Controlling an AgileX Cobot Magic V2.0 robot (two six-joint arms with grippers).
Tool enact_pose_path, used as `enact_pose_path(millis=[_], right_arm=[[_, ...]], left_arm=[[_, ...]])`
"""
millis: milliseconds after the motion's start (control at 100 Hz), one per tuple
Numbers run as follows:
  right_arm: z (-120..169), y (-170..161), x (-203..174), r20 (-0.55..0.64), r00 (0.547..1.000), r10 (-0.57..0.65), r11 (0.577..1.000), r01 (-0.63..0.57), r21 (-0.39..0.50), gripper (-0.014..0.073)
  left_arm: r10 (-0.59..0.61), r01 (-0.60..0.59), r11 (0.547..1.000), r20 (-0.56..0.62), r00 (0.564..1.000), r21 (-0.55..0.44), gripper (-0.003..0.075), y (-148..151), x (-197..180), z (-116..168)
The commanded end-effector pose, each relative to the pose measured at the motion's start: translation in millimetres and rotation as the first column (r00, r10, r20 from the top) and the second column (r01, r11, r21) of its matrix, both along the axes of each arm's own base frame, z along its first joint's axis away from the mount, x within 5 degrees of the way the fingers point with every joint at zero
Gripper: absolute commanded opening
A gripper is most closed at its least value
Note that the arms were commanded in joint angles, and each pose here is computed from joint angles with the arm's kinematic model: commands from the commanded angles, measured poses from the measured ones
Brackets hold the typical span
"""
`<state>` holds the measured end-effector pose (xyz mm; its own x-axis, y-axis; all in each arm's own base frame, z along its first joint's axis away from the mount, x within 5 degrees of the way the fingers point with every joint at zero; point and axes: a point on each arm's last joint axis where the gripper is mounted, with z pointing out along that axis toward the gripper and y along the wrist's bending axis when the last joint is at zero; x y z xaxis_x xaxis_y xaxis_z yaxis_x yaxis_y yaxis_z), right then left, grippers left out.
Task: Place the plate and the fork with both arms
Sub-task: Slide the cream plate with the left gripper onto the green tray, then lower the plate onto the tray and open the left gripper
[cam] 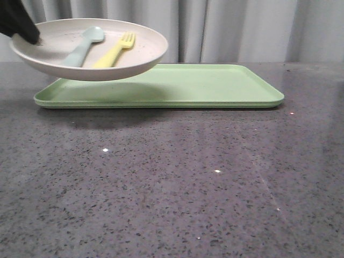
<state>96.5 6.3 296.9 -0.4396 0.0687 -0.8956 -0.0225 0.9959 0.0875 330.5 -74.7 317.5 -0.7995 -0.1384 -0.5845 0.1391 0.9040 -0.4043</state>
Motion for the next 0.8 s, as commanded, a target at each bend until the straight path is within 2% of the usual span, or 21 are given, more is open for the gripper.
enact_pose_path(millis=[0, 150, 360, 640, 790], right_arm=[[15.0, 0.5, 3.7, 0.085, 0.996, 0.007, 1.0, -0.006, -0.005, 0.0478], [15.0, 0.5, 3.7, 0.085, 0.996, 0.007, 1.0, -0.006, -0.005, 0.0478], [15.0, 0.5, 3.7, 0.085, 0.996, 0.007, 1.0, -0.006, -0.005, 0.0478], [15.0, 0.5, 3.7, 0.084, 0.996, 0.007, 1.0, -0.006, -0.005, 0.0478], [14.4, 0.5, 3.5, 0.078, 0.997, 0.007, 1.0, -0.006, -0.005, 0.0478]], left_arm=[[0.034, -0.022, 0.995, 0.115, 0.993, -0.097, -0.0021, -20.1, 9.8, 27.6], [0.034, -0.017, 0.989, 0.117, 0.993, -0.146, -0.0021, -47.5, 29.2, 25.2], [0.032, -0.009, 0.984, 0.126, 0.992, -0.177, -0.0021, -70.8, 52.4, 18.7], [0.058, -0.042, 0.983, 0.09, 0.994, -0.177, -0.0021, -76.3, 69.1, -6.3], [0.06, -0.044, 0.986, 0.098, 0.993, -0.158, -0.0021, -75.9, 72.2, -10.7]])
